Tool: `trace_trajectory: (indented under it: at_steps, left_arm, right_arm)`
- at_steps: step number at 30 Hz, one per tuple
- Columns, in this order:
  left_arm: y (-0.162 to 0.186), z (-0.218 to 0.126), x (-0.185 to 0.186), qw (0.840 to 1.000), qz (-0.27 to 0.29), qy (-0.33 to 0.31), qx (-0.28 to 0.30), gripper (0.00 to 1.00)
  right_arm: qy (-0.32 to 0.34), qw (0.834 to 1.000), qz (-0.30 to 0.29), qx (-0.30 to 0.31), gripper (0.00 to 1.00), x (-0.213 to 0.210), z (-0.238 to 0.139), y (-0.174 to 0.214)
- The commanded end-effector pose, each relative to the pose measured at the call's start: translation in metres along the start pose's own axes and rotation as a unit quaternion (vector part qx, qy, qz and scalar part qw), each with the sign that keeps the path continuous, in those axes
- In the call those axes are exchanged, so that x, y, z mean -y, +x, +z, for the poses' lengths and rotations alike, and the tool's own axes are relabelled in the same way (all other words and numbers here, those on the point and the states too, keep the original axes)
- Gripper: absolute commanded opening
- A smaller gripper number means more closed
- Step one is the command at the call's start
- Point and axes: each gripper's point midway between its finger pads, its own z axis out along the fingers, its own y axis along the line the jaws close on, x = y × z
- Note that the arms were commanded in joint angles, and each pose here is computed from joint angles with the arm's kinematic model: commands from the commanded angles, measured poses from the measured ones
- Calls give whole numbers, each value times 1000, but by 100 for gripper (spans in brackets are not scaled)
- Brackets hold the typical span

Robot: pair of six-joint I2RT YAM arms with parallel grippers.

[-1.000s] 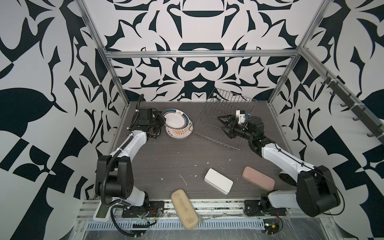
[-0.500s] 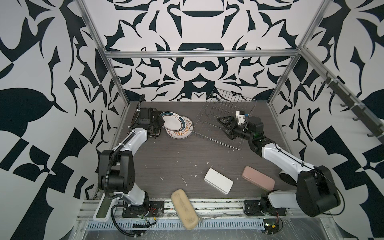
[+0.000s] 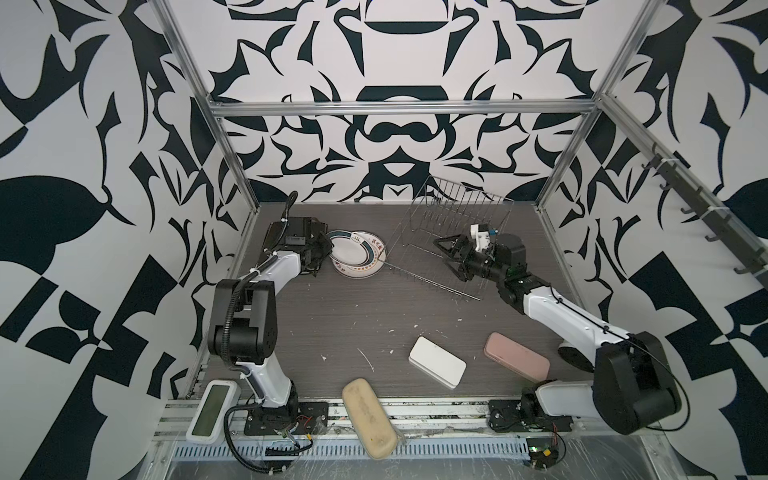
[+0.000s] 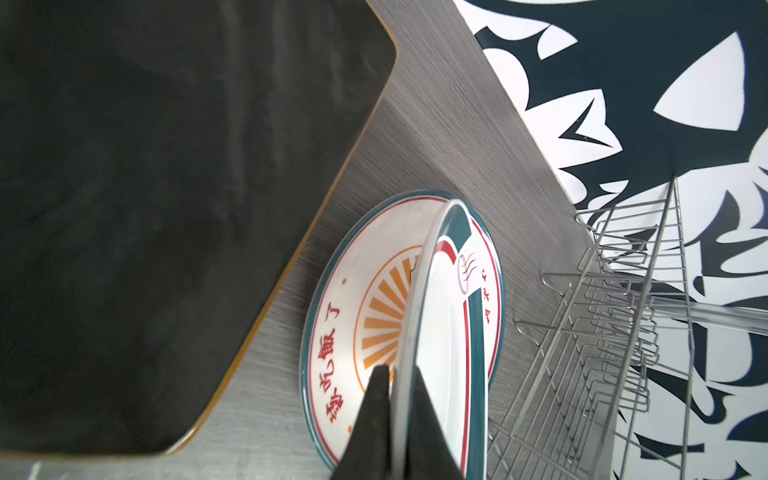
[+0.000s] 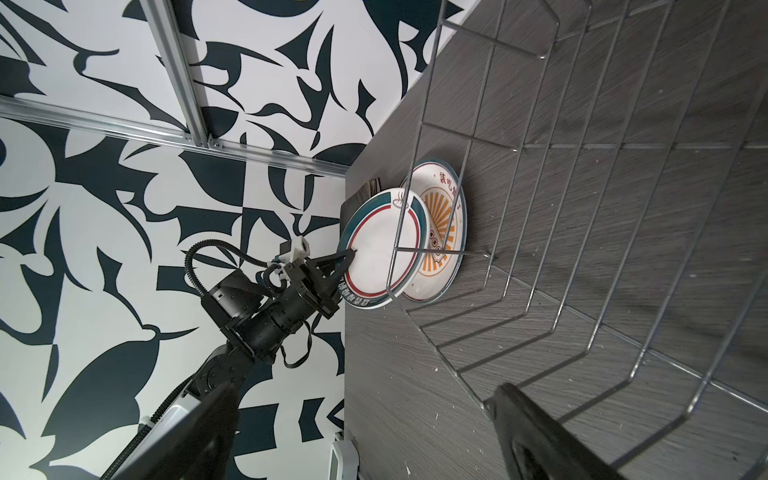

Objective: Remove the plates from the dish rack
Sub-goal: 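Lower the green-rimmed plate flat onto the sunburst plate with the left gripper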

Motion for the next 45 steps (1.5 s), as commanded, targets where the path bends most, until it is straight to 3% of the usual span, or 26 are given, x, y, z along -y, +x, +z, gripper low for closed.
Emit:
trace_trajectory:
  at_steps: [1,30,45]
  left_arm:
    - [-10,5,20,999,-4,40,0,0]
    - [12,34,9,997,-30,51,-54,0]
    - [19,44,1,996,-32,36,-75,13]
  right_arm:
    - [-22,999,-25,19,99,-19,-9,-7]
    - [-18,999,-28,19,99,-18,-14,-3]
    - [-7,999,-37,11,99,-17,-18,2]
